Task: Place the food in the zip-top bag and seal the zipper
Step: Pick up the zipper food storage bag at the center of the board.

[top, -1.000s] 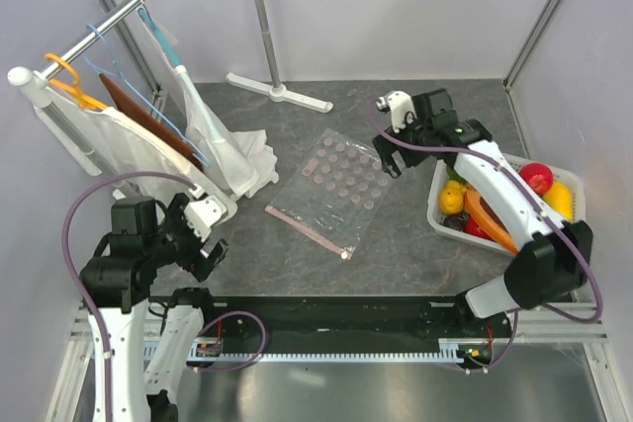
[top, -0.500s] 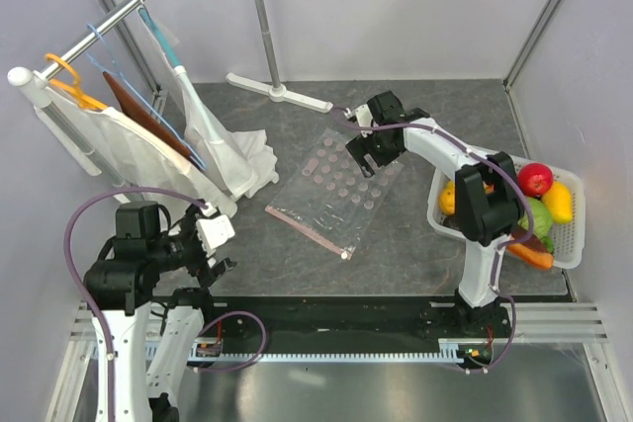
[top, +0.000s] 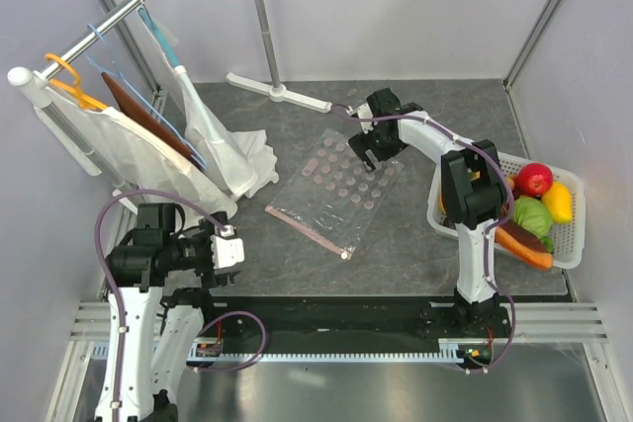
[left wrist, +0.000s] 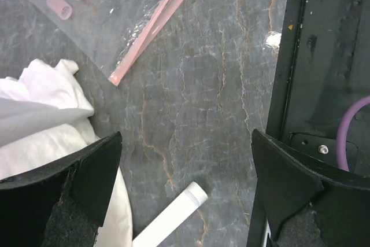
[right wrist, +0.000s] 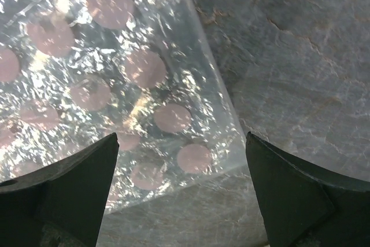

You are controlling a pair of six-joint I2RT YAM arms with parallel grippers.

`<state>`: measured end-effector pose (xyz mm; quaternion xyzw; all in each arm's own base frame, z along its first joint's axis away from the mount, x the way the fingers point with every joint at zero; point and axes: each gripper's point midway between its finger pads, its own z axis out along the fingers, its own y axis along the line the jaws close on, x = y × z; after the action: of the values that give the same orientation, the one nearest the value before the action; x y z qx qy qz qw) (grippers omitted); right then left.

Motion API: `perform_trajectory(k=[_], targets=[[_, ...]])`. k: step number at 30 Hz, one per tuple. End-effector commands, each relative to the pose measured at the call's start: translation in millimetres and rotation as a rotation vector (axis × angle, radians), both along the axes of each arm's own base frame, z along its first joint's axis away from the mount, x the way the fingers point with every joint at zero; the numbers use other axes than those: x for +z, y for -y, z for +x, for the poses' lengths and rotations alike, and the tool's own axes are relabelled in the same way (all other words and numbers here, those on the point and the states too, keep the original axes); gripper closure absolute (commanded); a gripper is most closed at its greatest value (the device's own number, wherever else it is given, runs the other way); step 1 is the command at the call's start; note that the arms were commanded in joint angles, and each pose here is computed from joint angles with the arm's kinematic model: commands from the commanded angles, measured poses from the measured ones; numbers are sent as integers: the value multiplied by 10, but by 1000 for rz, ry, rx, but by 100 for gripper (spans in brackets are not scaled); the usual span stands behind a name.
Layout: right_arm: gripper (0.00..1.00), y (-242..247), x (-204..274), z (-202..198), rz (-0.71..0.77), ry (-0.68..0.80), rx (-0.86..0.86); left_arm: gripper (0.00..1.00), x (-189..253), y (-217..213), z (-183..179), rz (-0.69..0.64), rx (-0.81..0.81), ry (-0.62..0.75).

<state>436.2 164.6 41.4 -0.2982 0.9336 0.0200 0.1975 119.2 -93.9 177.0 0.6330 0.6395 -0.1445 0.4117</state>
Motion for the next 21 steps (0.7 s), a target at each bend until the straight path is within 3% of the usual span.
perform_trajectory(k=[1,7,10,15,16,21], targets=[[2,-25,364,-28,87,26,31,0,-16,103,13,-42,-83,-26],[2,-22,615,-464,108,72,290,0,-84,296,156,-85,-102,-178],[2,-37,552,-688,71,94,475,0,-216,445,136,-42,-146,-195],[2,-155,236,-1140,67,110,730,2,-215,709,131,-82,-137,-273],[2,-227,317,-1084,60,196,785,2,-176,765,160,-91,-145,-277],[2,-289,163,-1091,-12,295,913,4,-116,852,208,-108,-137,-293]])
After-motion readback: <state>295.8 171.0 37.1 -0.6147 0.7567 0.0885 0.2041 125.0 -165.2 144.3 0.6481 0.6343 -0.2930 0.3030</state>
